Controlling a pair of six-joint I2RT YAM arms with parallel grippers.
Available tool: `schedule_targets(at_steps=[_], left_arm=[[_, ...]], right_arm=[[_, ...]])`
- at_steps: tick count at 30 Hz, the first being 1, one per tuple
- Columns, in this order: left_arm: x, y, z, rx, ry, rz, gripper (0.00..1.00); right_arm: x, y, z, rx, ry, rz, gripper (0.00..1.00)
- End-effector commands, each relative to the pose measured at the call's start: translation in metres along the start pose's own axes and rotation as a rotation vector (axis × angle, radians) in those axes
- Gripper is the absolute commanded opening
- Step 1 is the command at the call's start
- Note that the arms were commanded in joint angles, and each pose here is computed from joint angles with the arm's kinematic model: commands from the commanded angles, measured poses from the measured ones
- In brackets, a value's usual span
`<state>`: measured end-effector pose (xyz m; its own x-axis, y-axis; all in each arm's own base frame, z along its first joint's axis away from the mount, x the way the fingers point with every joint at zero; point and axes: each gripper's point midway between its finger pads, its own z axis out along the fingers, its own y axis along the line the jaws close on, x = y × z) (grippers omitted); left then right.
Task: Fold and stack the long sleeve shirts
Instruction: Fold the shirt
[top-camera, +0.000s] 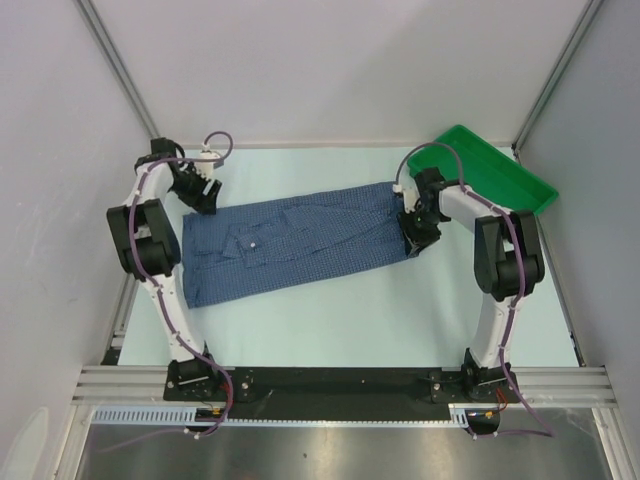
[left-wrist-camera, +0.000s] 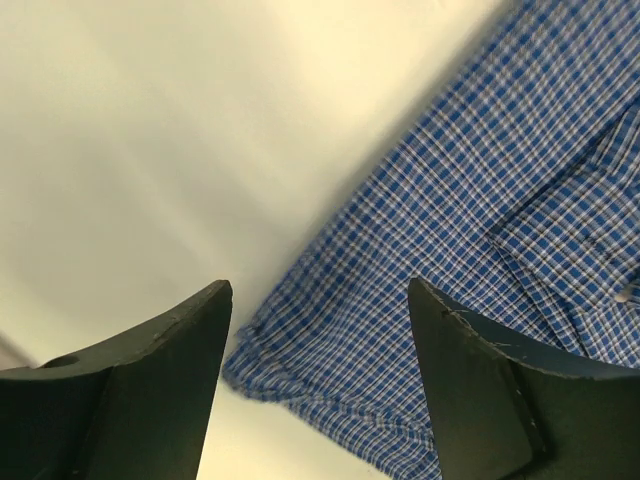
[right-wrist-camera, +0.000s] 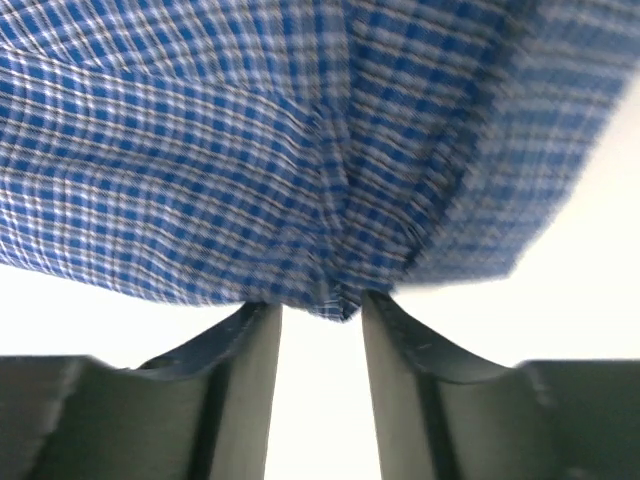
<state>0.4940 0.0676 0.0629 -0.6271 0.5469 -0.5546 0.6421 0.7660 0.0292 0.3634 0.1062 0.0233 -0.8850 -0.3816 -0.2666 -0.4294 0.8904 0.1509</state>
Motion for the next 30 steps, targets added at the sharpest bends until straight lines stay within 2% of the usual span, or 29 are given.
schedule_targets(at_steps=[1, 4, 5, 7, 8, 10, 11, 12, 13, 15, 18, 25, 29, 30], left_arm=[[0.020, -0.009, 0.008, 0.062, 0.084, 0.043, 0.73], [0.034, -0.012, 0.016, 0.080, 0.127, 0.047, 0.61], [0.042, -0.010, 0.018, 0.075, 0.153, 0.045, 0.52], [0.054, -0.013, 0.019, 0.088, 0.183, 0.035, 0.43], [0.060, -0.013, 0.017, 0.089, 0.192, 0.029, 0.32], [0.073, -0.017, 0.013, 0.095, 0.207, 0.012, 0.21], [0.082, -0.015, 0.008, 0.088, 0.212, -0.014, 0.15], [0.085, -0.013, 0.001, 0.073, 0.211, -0.022, 0.12], [0.096, -0.017, 0.000, 0.080, 0.222, -0.039, 0.11], [0.110, -0.015, -0.013, 0.063, 0.219, -0.077, 0.07], [0.134, -0.025, -0.021, 0.079, 0.231, -0.135, 0.03], [0.167, -0.060, -0.040, 0.104, 0.230, -0.234, 0.01], [0.169, -0.071, -0.046, 0.113, 0.217, -0.249, 0.02], [0.168, -0.073, -0.047, 0.118, 0.211, -0.253, 0.02]], right_arm=[[-0.007, -0.008, -0.054, 0.017, -0.083, 0.068, 0.51], [0.003, 0.007, -0.068, -0.055, -0.105, 0.116, 0.57], [0.004, 0.012, -0.078, -0.077, -0.133, 0.129, 0.57], [0.013, 0.033, -0.078, -0.182, -0.126, 0.178, 0.56], [0.016, 0.042, -0.079, -0.225, -0.124, 0.196, 0.55], [0.024, 0.064, -0.072, -0.347, -0.104, 0.254, 0.47], [0.024, 0.071, -0.071, -0.383, -0.096, 0.335, 0.46], [0.012, 0.075, -0.069, -0.415, -0.159, 0.350, 0.47], [0.016, 0.081, -0.062, -0.431, -0.146, 0.444, 0.49], [0.003, 0.089, -0.056, -0.443, -0.187, 0.472, 0.56], [-0.002, 0.109, -0.039, -0.431, -0.142, 0.477, 0.57], [-0.034, 0.097, 0.004, -0.430, -0.160, 0.576, 0.50], [-0.053, 0.085, 0.024, -0.406, -0.186, 0.611, 0.43], [-0.058, 0.081, 0.028, -0.395, -0.199, 0.620, 0.38]])
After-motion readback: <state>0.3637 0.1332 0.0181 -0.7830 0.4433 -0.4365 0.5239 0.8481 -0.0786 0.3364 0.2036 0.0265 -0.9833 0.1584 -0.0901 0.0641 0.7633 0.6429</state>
